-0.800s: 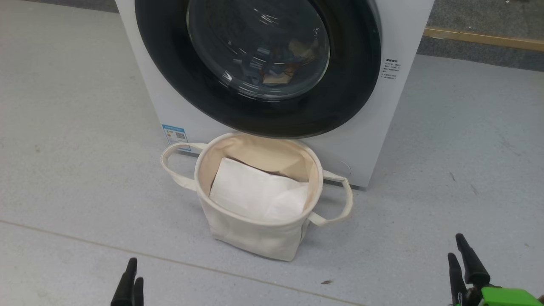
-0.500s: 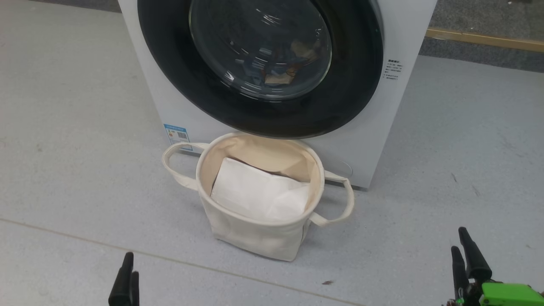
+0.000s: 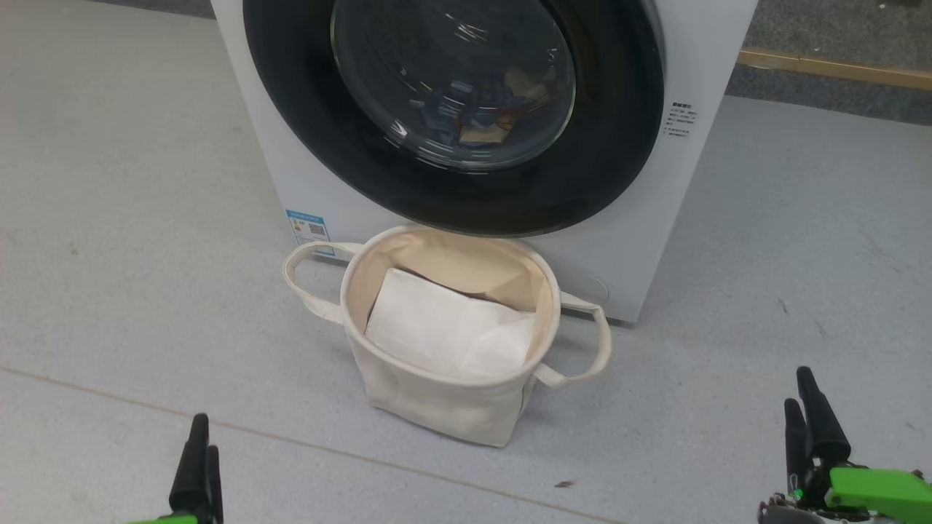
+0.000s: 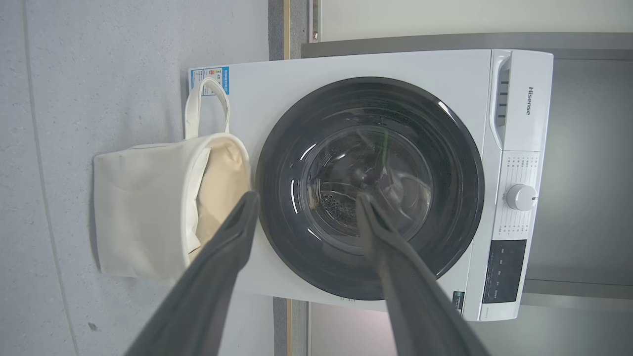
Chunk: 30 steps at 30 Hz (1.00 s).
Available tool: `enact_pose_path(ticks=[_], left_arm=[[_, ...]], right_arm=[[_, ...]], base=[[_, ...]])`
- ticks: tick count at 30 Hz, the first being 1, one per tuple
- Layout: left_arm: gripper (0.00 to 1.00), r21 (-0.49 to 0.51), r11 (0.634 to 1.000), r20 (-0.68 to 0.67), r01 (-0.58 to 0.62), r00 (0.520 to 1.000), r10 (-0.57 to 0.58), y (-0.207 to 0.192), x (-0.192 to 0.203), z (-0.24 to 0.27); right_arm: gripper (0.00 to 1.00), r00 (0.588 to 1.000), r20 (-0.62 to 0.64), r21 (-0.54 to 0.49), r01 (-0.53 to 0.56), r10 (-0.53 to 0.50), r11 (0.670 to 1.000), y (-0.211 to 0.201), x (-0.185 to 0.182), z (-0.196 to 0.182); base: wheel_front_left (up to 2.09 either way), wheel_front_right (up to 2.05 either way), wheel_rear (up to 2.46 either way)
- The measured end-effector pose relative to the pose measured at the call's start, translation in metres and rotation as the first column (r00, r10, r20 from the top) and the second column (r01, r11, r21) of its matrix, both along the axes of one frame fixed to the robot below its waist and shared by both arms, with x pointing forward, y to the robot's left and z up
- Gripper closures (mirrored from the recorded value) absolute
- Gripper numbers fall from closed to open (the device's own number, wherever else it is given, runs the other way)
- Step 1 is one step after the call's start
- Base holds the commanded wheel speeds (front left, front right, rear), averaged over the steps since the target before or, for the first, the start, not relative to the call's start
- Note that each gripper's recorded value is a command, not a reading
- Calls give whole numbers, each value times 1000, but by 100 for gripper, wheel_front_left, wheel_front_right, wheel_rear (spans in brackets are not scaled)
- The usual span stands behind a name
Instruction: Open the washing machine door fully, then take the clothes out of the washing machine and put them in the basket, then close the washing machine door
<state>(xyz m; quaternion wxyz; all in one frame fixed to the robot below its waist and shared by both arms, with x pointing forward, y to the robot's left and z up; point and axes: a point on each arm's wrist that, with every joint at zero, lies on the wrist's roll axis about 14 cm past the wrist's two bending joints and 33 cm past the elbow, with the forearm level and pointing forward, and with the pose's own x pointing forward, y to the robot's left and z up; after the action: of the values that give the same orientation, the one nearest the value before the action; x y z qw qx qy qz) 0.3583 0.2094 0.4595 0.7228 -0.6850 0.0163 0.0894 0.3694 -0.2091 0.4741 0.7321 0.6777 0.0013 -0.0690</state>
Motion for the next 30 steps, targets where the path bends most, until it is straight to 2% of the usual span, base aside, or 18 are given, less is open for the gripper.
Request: enact_pose_path(ticks=[18,30], left_arm=[[0,11,1000,29,-27,999,26,-1,1,9],[0,17,999,46,-31,998,30,-7,5,14]], right_arm=[[0,999,53,-42,0,3,999,9,6,17],[0,997,79,-35,0,3,999,17,9,24]], base=[[0,0,0],[0,0,0]])
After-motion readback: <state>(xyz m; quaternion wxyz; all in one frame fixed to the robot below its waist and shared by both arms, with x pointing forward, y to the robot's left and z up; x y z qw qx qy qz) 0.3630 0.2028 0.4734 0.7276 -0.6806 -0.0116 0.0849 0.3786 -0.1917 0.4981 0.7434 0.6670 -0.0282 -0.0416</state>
